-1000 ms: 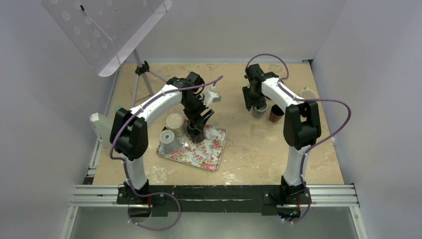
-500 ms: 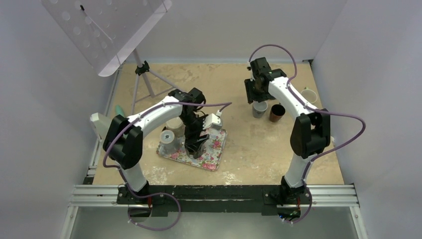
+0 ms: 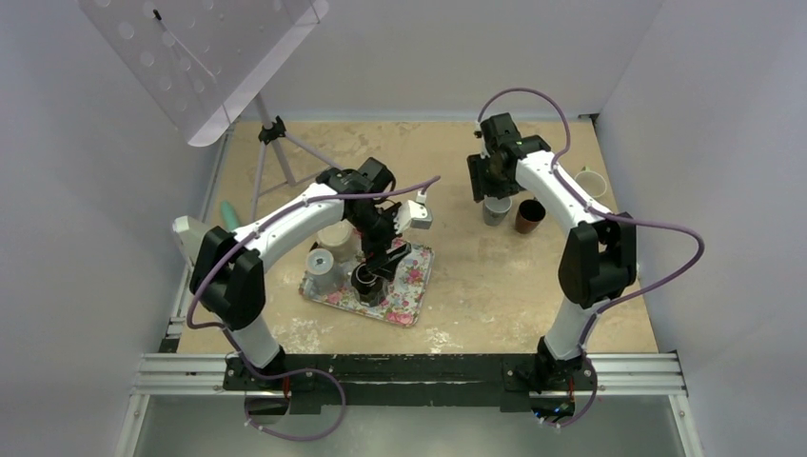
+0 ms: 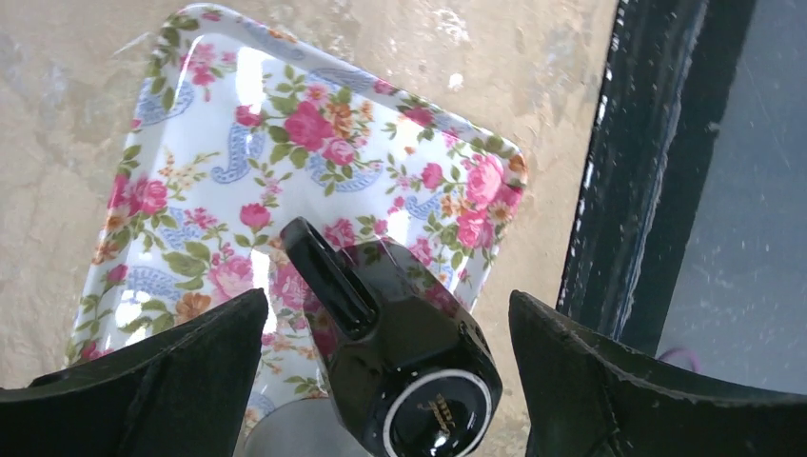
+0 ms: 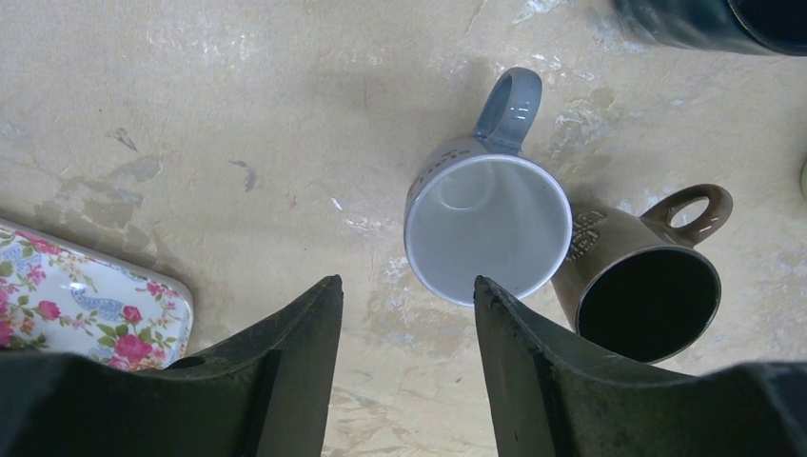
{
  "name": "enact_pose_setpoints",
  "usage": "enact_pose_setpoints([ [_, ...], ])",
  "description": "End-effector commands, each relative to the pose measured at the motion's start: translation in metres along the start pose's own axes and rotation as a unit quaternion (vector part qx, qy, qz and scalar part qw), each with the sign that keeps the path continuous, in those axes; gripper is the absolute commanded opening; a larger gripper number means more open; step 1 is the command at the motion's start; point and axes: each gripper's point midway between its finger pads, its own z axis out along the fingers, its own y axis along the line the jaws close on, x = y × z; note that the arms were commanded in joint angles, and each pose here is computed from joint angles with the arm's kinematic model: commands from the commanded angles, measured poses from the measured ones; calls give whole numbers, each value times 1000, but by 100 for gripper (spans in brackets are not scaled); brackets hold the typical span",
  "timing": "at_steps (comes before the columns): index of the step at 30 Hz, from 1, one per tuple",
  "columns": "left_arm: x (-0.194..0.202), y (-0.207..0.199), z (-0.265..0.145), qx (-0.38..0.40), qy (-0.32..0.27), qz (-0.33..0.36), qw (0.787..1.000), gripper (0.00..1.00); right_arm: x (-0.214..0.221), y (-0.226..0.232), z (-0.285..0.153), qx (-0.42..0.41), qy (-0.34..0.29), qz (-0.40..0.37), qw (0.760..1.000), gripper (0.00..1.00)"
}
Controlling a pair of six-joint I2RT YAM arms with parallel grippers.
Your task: Turn the mug right side up
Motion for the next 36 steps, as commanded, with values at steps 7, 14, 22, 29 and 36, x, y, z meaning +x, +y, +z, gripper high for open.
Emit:
enact_pose_setpoints([
  [7,21,48,29,-168,136,-62,974,76,-22,-5,-43,3,-69,22,997,62],
  [14,39,58,37,-177,176,-51,967,52,-18,-7,-48,5,-70,21,997,62],
  [22,23,33,40,-100,143,-67,982,0,-19,-8,-62,2,-87,27,996,62],
  [29,-29,36,8,-71,23,-116,990,0,-14,0,-85,-35,-123,40,991,62],
  [36,-93,71,-51,-48,-177,-243,952,0,-10,55,-123,-212,-218,61,951,91],
])
